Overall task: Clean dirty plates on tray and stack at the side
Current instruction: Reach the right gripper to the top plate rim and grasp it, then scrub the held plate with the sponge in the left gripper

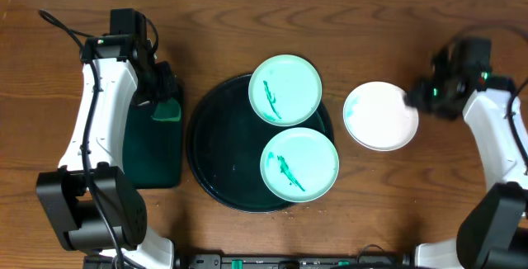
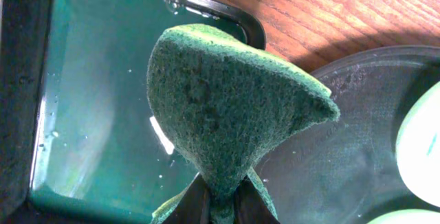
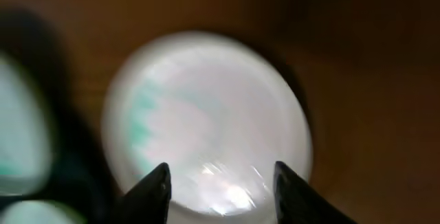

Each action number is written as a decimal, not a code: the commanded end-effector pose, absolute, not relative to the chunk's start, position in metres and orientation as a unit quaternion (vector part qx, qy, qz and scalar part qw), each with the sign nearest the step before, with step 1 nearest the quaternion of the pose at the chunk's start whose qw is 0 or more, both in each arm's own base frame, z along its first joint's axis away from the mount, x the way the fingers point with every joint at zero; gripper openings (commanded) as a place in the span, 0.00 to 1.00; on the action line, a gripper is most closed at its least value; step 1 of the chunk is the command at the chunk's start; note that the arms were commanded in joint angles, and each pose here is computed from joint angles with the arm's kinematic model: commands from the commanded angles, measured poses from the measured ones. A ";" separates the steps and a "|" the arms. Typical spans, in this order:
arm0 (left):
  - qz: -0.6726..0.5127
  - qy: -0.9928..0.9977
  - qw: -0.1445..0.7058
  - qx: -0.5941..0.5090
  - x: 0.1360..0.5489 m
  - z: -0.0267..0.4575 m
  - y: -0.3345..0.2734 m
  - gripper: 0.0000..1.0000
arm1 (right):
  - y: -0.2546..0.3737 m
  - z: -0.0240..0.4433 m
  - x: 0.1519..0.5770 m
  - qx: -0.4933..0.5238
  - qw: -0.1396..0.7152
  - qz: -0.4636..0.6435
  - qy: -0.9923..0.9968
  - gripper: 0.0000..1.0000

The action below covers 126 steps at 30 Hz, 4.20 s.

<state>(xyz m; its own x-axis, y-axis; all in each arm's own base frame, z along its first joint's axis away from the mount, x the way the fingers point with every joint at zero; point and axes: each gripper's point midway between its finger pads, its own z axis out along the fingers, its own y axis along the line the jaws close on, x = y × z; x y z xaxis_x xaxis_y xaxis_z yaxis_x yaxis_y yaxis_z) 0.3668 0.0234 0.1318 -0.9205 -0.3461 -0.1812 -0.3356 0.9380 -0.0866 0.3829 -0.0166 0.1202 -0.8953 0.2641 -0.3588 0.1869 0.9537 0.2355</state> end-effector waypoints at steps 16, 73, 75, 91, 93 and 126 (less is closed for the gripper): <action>-0.022 0.979 0.116 -0.166 0.371 0.145 0.025 0.07 | 0.165 0.095 0.475 -0.147 0.137 0.177 0.964 0.53; -0.058 0.989 0.090 -0.106 0.363 0.093 -0.093 0.07 | 0.244 -0.033 0.371 -0.047 -0.042 0.086 0.994 0.01; -0.055 0.991 0.081 -0.093 0.362 0.080 -0.103 0.07 | 0.244 -0.033 0.372 -0.047 -0.041 0.087 0.994 0.01; -0.106 0.991 -0.053 -0.060 0.342 -0.012 -0.142 0.07 | 0.246 -0.032 0.372 -0.048 -0.042 0.090 0.994 0.01; -0.219 0.974 -0.053 0.026 0.340 0.002 -0.178 0.07 | 0.246 -0.032 0.372 -0.049 -0.041 0.090 0.994 0.01; -0.268 0.962 0.017 0.046 0.377 0.017 -0.189 0.07 | 0.246 -0.032 0.372 -0.049 -0.041 0.090 0.994 0.01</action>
